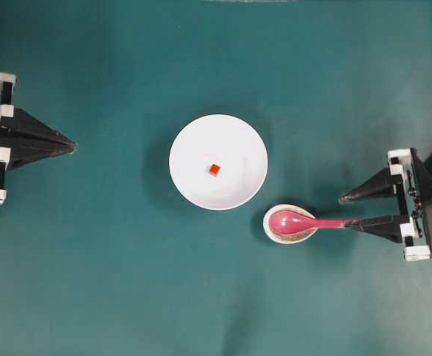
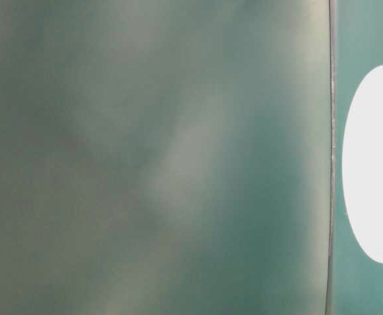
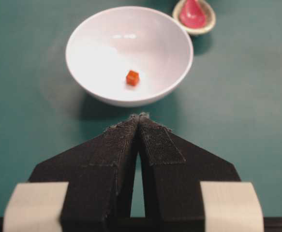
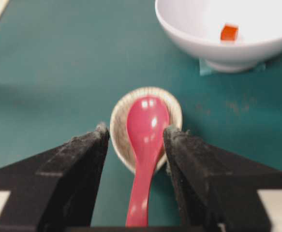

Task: Grip the spoon and scoop the red block from the bowl with right arm.
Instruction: 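Move the right gripper open toward the pink spoon handle, then close the right gripper on the pink spoon handle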

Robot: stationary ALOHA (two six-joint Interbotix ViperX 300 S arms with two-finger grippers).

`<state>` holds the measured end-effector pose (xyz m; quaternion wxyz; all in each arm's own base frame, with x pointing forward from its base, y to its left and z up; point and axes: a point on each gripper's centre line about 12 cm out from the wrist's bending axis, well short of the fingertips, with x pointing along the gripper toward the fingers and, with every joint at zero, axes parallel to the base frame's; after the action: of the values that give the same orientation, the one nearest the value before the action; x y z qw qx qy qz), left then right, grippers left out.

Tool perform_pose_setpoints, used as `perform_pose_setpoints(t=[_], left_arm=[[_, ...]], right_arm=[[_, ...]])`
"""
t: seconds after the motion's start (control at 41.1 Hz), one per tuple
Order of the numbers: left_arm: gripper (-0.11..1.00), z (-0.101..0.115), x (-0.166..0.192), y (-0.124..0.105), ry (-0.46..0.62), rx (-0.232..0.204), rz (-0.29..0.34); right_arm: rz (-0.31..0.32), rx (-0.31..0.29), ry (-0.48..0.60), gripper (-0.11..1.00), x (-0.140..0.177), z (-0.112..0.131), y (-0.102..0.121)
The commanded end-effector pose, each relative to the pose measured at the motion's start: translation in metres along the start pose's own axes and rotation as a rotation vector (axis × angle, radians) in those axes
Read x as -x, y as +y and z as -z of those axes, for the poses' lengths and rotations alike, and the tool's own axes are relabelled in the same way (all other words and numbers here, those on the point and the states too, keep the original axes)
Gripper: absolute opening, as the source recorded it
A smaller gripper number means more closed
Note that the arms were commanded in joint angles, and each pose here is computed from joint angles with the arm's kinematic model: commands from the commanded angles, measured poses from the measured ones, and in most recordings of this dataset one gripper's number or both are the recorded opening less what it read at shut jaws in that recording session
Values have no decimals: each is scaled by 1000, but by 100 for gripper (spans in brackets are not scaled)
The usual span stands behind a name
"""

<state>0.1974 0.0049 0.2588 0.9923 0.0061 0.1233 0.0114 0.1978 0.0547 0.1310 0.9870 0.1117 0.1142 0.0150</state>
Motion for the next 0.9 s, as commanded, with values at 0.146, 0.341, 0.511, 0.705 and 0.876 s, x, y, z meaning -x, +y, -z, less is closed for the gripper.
perform_pose_setpoints(t=[0.146, 0.341, 0.511, 0.705, 0.876], left_arm=[[0, -10, -1, 1, -23, -2, -3], [0, -10, -1, 1, -23, -2, -3], [0, -10, -1, 1, -24, -4, -3], [0, -10, -1, 0, -23, -4, -2], [0, -10, -1, 1, -23, -4, -3]], right_arm=[[8, 2, 20, 55, -4, 10, 10], [22, 25, 58, 55, -7, 21, 11], [38, 51, 73, 55, -9, 27, 8], [49, 74, 103, 55, -11, 35, 7], [57, 91, 122, 55, -14, 41, 6]])
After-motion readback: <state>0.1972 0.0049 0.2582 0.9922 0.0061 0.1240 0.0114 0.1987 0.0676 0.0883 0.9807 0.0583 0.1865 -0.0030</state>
